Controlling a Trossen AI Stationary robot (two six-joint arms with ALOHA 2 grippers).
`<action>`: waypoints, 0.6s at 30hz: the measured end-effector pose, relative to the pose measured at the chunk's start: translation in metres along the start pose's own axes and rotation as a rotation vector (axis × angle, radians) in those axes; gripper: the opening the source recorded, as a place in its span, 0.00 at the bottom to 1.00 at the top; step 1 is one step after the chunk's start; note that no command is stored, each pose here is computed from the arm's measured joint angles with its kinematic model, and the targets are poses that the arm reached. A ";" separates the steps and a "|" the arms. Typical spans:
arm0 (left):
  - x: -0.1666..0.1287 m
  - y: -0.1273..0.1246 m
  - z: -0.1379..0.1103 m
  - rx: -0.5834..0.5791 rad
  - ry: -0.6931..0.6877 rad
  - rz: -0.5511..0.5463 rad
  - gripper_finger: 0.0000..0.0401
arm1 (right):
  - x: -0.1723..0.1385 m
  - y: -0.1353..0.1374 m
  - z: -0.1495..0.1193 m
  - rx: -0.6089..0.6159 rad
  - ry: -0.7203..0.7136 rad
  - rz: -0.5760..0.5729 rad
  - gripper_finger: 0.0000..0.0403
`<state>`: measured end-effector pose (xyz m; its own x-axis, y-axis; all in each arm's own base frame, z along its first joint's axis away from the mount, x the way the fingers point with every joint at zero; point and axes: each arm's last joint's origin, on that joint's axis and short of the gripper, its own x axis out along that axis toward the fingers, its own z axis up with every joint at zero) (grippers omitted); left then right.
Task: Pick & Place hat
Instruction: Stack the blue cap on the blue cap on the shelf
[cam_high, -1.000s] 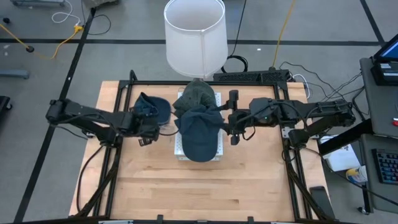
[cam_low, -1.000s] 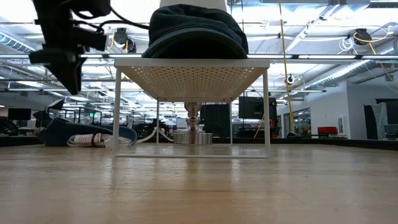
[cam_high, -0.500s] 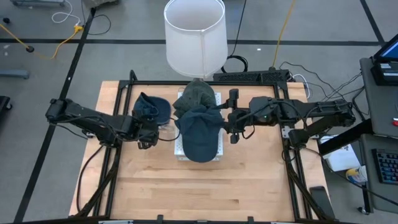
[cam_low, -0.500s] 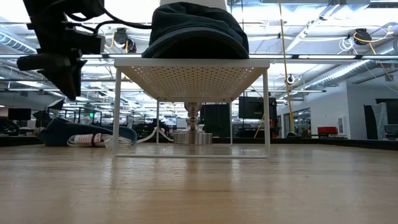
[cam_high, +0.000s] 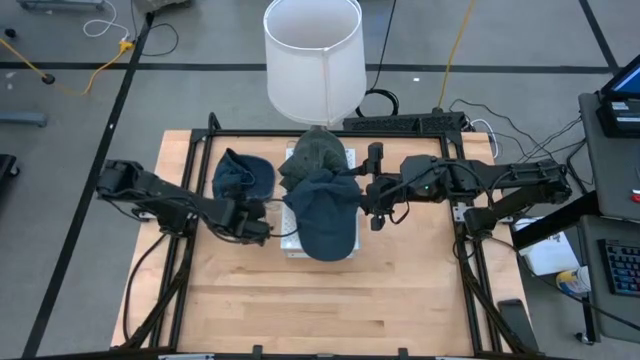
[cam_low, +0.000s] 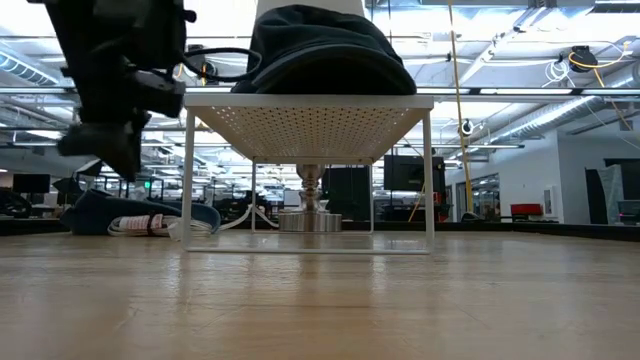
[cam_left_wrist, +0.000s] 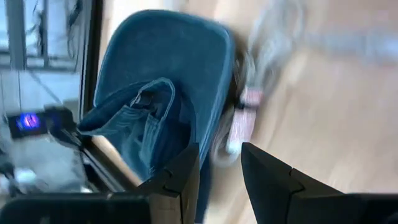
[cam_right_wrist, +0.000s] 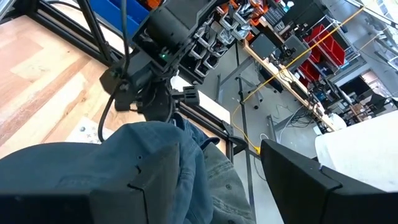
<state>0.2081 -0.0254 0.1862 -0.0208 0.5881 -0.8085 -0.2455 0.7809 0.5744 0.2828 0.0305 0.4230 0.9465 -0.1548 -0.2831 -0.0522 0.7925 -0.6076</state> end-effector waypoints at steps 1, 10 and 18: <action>0.002 -0.002 0.001 -0.047 0.003 0.014 0.31 | 0.000 0.000 0.000 -0.005 0.000 0.000 0.55; 0.009 -0.008 -0.002 -0.279 0.007 0.130 0.31 | 0.000 -0.001 0.001 -0.065 -0.013 -0.007 0.55; 0.016 -0.008 -0.010 -0.292 0.056 0.137 0.31 | 0.000 -0.002 0.002 -0.063 -0.024 -0.016 0.55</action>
<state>0.2000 -0.0242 0.1672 -0.1240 0.6648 -0.7367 -0.5044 0.5971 0.6237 0.2836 0.0306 0.4257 0.9548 -0.1522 -0.2555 -0.0562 0.7514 -0.6575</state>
